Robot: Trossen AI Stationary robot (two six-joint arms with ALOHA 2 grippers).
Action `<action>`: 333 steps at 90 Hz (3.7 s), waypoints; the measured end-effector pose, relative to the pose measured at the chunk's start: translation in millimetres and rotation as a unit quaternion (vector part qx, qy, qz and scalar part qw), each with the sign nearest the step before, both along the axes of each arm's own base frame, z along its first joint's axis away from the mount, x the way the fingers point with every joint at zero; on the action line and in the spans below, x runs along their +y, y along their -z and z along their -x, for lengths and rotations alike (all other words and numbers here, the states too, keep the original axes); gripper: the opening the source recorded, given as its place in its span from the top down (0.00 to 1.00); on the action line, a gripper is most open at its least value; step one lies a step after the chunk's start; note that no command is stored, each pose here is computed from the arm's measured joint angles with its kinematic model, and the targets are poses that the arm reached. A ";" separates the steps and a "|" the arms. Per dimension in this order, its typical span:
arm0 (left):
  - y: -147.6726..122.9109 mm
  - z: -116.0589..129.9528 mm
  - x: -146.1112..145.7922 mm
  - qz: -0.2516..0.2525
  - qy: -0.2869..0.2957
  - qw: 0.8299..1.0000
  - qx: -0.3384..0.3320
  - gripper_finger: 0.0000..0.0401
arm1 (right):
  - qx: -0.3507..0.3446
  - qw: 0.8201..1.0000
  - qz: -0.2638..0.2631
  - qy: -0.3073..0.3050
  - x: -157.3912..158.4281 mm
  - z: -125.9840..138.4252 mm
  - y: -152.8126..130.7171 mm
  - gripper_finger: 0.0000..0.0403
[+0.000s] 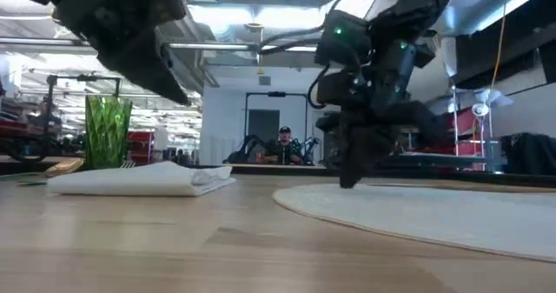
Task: Set table place
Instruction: Move the white table mat to the center of the table
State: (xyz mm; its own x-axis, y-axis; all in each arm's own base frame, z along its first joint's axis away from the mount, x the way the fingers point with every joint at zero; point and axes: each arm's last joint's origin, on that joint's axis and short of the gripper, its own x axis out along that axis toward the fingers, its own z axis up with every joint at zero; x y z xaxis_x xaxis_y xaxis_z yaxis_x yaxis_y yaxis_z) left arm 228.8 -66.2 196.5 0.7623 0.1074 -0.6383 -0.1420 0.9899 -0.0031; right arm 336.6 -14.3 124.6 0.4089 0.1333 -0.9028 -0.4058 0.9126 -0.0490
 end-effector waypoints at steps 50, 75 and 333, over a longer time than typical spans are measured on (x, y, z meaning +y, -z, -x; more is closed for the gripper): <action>0.5 0.4 0.1 0.001 -0.002 1.000 0.003 1.00 | -0.012 0.991 0.020 0.132 -62.5 3.2 4.2 1.00; 1.0 0.9 0.3 0.005 -0.007 1.000 0.005 1.00 | 0.035 0.983 0.035 0.179 -73.3 13.6 7.3 1.00; 3.5 3.2 0.8 0.001 -0.008 1.000 0.022 1.00 | -0.077 0.994 -0.011 0.075 -4.8 -12.2 -29.0 1.00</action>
State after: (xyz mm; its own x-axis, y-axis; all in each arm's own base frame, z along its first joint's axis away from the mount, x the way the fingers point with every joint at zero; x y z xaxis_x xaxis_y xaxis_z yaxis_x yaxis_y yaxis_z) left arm 225.6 -65.4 193.0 0.7318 0.1175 -0.6713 -0.1575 0.9875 0.0012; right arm 348.8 -19.1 153.6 0.5590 0.0794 -0.8253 -0.2543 0.9639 -0.0795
